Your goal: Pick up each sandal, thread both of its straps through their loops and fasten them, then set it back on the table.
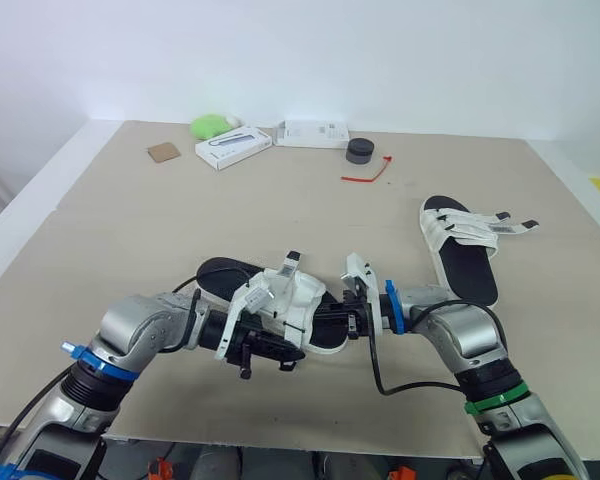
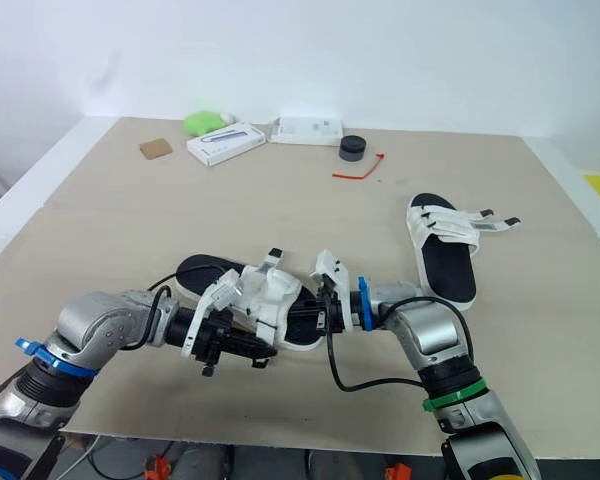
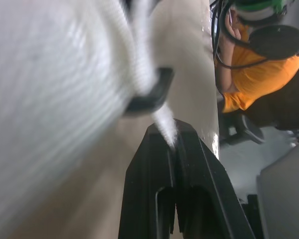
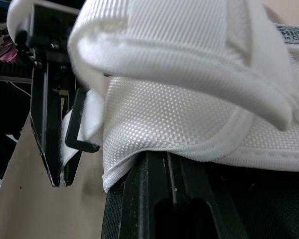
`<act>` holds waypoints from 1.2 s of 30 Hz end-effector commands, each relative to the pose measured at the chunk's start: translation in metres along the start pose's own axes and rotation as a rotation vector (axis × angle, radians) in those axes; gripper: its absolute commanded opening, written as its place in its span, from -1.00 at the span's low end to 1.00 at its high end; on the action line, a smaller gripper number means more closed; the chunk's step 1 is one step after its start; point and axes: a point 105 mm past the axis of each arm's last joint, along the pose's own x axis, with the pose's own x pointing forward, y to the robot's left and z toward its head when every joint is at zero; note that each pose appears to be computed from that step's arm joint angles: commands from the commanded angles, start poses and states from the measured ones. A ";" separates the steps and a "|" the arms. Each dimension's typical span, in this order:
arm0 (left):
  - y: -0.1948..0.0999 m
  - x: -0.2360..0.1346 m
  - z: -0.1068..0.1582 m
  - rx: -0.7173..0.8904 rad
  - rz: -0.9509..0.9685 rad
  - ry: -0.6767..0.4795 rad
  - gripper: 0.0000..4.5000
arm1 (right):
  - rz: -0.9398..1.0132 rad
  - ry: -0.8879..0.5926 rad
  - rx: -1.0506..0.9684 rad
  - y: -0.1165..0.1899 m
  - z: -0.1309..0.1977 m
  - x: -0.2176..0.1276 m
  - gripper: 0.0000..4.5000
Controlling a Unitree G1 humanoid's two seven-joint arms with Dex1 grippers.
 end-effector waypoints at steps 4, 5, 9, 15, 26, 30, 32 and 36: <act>-0.061 -0.039 0.013 -0.048 -0.282 0.069 -0.98 | 0.000 0.064 0.041 0.000 -0.018 0.004 -1.00; -0.067 -0.044 0.014 -0.057 -0.310 0.077 -0.98 | 0.000 0.064 0.040 0.000 -0.018 0.004 -1.00; -0.089 -0.064 0.009 -0.054 -0.380 0.162 -0.98 | -0.001 0.062 0.037 -0.001 -0.017 0.003 -1.00; -0.079 -0.053 0.049 -0.103 -0.411 0.013 -0.98 | 0.001 0.060 0.037 -0.002 -0.017 0.005 -1.00; -0.006 -0.011 0.079 -0.382 -0.172 -0.173 -0.98 | -0.012 0.055 0.040 -0.002 -0.019 0.003 -1.00; 0.019 -0.005 0.082 -0.487 -0.062 -0.237 -0.98 | -0.017 0.054 0.043 -0.001 -0.019 0.003 -1.00; 0.028 -0.003 0.081 -0.545 -0.033 -0.261 -0.98 | -0.021 0.052 0.044 -0.002 -0.019 0.003 -1.00; 0.034 0.001 0.072 -0.583 0.003 -0.250 -0.98 | -0.025 0.049 0.044 -0.002 -0.019 0.002 -1.00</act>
